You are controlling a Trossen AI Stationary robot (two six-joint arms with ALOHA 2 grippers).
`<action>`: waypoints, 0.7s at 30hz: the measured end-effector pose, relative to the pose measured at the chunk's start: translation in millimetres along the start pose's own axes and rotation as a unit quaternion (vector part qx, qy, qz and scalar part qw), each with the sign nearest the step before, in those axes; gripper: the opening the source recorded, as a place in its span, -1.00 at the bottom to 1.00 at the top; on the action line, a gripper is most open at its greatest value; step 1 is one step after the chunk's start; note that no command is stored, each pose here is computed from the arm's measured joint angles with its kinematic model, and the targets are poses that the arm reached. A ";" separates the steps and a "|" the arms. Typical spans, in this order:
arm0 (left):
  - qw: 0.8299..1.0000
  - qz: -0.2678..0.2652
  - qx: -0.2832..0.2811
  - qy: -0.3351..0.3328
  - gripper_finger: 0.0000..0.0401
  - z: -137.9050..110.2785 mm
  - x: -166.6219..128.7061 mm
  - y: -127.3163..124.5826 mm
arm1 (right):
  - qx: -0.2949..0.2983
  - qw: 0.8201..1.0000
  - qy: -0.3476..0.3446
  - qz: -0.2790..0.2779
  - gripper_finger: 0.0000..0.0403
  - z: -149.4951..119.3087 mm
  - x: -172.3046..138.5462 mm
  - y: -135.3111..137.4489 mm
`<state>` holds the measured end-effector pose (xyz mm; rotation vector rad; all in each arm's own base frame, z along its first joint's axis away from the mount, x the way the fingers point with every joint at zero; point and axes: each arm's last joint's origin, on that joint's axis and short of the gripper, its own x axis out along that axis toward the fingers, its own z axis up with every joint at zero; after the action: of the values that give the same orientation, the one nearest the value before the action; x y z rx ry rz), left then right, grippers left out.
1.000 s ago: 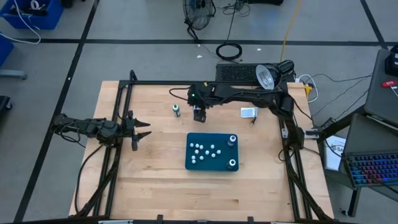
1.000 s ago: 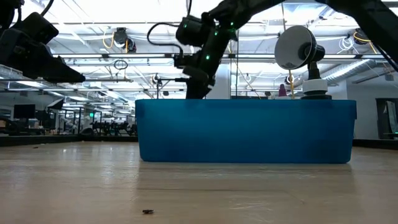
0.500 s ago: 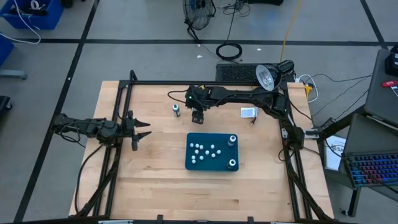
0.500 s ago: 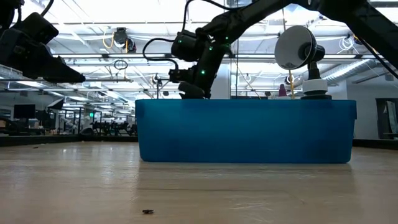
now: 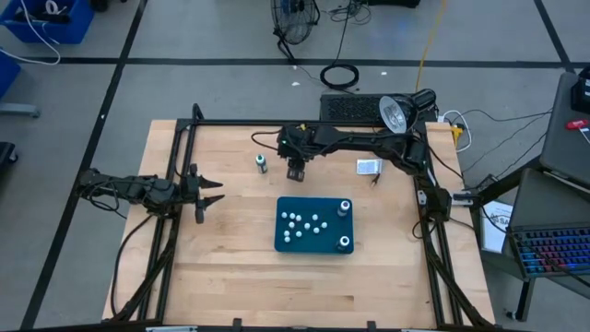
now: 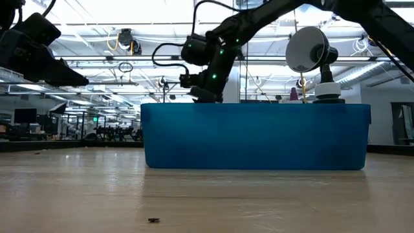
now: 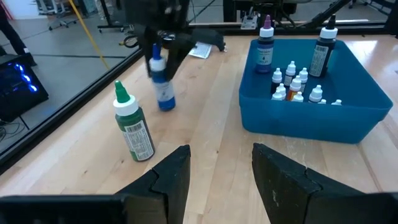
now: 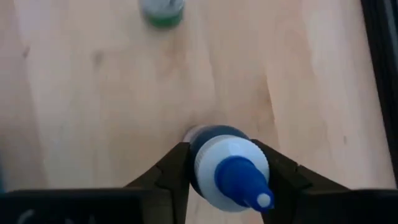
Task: Pick & Place food coloring
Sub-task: Put the large blue food coloring bottle into the blue bin
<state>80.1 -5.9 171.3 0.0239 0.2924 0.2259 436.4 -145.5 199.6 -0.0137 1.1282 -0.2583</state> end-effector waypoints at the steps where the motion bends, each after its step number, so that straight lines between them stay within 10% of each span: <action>1: 1.000 0.000 0.000 0.000 -0.13 0.0 0.0 0.0 | -0.006 1.000 0.003 0.000 -0.38 0.0 -5.6 3.4; 13: 1.000 0.000 0.000 0.000 -0.13 -0.1 0.0 0.0 | 0.005 0.999 -0.036 0.019 -0.38 -17.2 -169.7 77.6; 21: 1.000 0.000 0.000 0.000 -0.13 0.0 0.0 0.0 | 0.033 0.999 0.003 0.000 -0.38 -72.9 -166.0 124.3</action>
<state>80.1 -5.9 171.3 0.0239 0.2924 0.2260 329.0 18.8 298.5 0.0458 1.1244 -0.2953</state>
